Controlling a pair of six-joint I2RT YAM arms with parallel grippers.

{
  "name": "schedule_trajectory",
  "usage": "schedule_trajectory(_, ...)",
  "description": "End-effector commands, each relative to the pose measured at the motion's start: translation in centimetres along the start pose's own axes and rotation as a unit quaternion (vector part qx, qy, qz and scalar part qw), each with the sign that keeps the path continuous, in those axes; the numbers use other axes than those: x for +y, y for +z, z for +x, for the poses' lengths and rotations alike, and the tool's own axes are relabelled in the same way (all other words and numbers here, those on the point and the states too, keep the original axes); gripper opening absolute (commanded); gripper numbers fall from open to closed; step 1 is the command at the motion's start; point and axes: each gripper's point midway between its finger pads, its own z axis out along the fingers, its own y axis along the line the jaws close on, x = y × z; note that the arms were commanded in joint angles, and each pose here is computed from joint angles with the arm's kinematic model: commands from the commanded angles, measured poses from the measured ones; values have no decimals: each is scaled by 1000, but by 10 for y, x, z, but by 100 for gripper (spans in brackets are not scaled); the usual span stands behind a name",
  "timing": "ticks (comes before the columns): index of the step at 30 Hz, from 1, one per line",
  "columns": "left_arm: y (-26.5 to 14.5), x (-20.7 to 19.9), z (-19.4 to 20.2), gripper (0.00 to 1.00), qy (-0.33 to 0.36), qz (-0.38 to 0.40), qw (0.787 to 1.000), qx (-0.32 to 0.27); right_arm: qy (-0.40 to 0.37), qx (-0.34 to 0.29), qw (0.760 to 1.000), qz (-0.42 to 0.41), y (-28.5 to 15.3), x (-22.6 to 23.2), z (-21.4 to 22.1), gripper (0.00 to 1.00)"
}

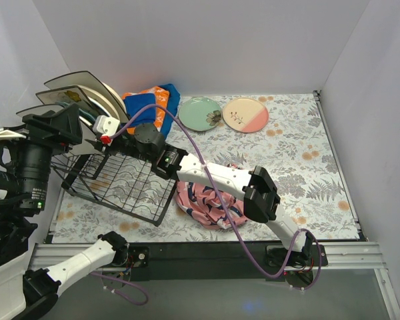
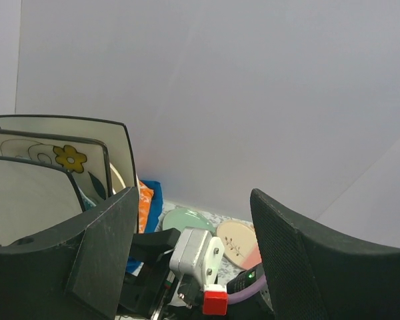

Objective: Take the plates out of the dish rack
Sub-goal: Unload the plate from the dish rack.

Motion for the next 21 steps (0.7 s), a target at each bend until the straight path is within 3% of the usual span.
schedule_trajectory(1,4,3,2,66,-1,-13,1000,-3,12,-25,1000,-15,4,8,-14,50)
schedule_trajectory(21,1,8,-5,66,-1,-23,1000,-10,-21,-10,1000,8,10,19,-3,47)
